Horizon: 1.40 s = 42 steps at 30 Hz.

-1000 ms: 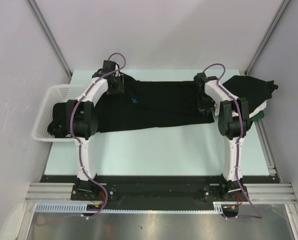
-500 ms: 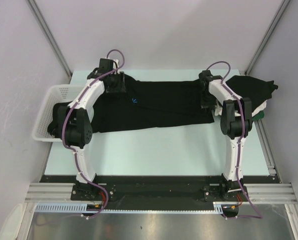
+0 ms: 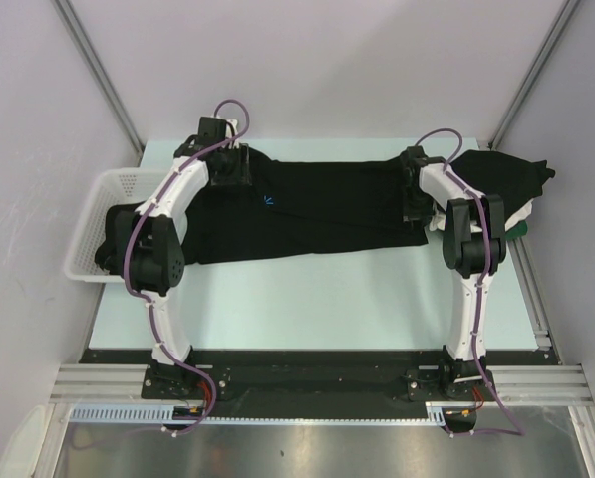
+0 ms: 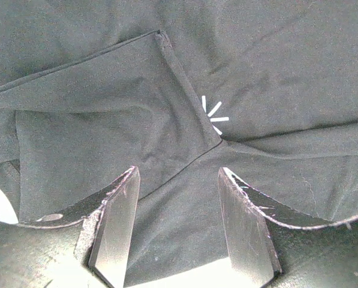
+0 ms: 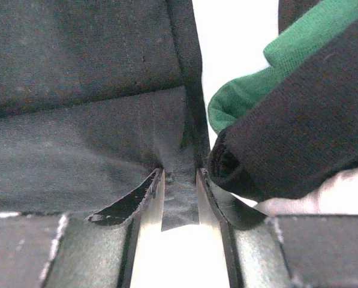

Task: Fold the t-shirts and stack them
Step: Fold the flattened tshirt in 1/3 of the way

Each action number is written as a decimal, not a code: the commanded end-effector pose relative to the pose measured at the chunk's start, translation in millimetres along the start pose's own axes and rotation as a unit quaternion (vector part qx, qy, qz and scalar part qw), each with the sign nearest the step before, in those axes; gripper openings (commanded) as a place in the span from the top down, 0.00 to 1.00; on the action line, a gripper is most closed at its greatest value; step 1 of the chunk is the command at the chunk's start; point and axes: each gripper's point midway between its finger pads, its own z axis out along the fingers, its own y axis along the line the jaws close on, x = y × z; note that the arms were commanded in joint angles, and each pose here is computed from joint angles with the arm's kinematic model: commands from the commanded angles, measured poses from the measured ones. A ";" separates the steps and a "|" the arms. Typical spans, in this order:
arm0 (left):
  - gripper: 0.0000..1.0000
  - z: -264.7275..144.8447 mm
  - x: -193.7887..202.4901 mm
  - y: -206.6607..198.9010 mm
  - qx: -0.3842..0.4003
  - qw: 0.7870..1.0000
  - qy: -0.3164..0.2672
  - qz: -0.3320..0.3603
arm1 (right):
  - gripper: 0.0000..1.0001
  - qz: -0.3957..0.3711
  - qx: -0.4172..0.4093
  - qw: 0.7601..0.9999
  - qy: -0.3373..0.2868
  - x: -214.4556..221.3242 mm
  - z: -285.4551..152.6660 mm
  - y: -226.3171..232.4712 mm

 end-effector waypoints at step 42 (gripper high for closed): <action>0.38 -22.0 2.4 -26.2 0.029 0.999 -0.013 0.021 | 0.66 0.003 -0.038 0.999 0.012 20.4 -33.3 18.4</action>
